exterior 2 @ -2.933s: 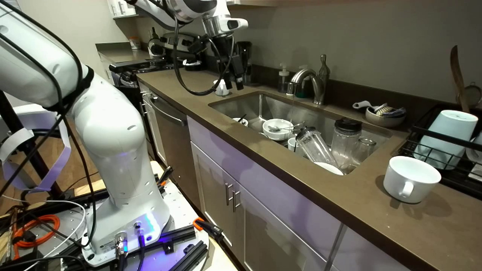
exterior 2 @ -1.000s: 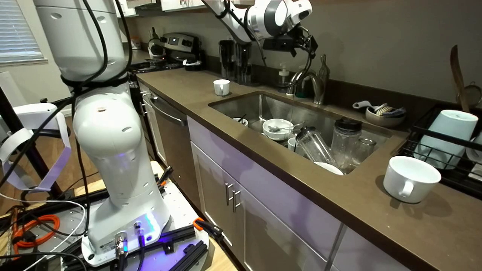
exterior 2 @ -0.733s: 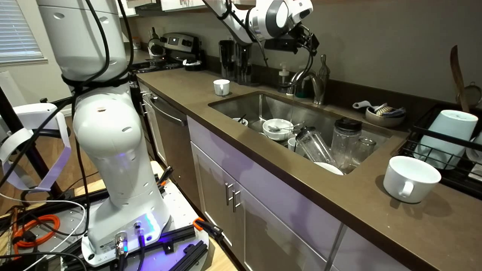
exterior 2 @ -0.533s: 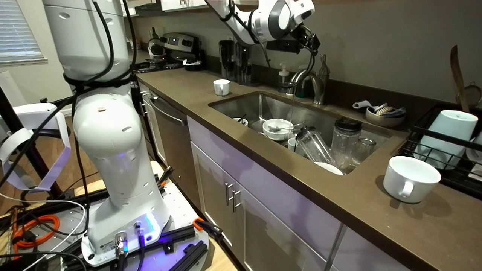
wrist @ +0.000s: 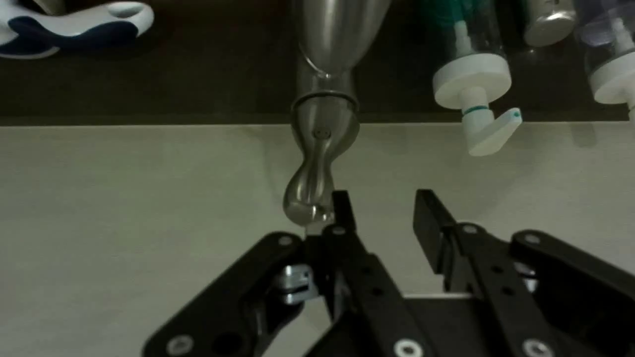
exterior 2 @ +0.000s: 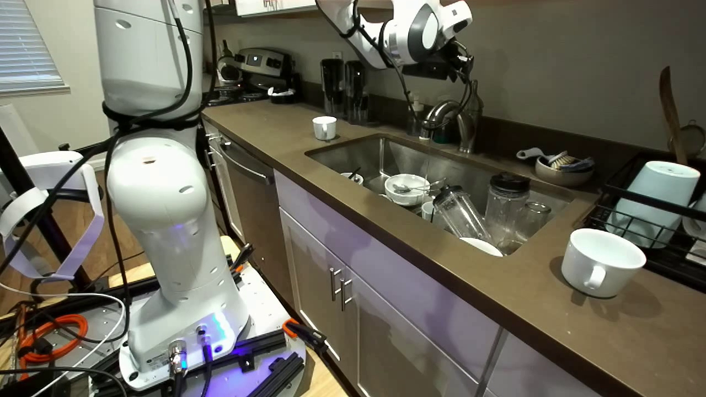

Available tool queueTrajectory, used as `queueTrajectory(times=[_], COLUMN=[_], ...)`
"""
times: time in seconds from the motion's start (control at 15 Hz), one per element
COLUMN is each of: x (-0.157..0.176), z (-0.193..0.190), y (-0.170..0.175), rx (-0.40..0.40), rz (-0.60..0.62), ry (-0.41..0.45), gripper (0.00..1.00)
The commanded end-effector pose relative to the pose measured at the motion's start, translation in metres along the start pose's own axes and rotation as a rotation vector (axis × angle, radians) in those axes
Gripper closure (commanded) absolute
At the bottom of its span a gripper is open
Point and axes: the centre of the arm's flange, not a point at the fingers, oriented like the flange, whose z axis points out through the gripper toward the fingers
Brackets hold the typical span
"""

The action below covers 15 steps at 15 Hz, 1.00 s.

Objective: Push the faucet handle downwards

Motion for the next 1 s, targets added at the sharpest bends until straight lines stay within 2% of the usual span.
queueTrajectory(times=[0.0,0.07,0.13,0.2,0.33,0.4,0.47,0.67,0.8,0.87,0.93], x=[0.02,0.023,0.025,0.027,0.029,0.03,0.03,0.029,0.03,0.03,0.031], z=[0.005,0.005,0.004,0.004,0.007,0.008,0.01,0.017,0.019,0.021,0.022], y=[0.003,0.005,0.007,0.009,0.011,0.012,0.012,0.012,0.012,0.013,0.013], rx=[-0.021,-0.029,-0.033,-0.04,-0.048,-0.047,-0.047,-0.047,-0.048,-0.05,-0.053], rz=[-0.027,-0.032,-0.036,-0.041,-0.045,-0.045,-0.043,-0.042,-0.043,-0.044,-0.045], ry=[0.054,0.063,0.069,0.074,0.08,0.081,0.082,0.083,0.085,0.087,0.09], gripper=[0.79,0.97,0.94,1.0,0.9,0.97,0.93,0.98,0.91,0.97,0.97])
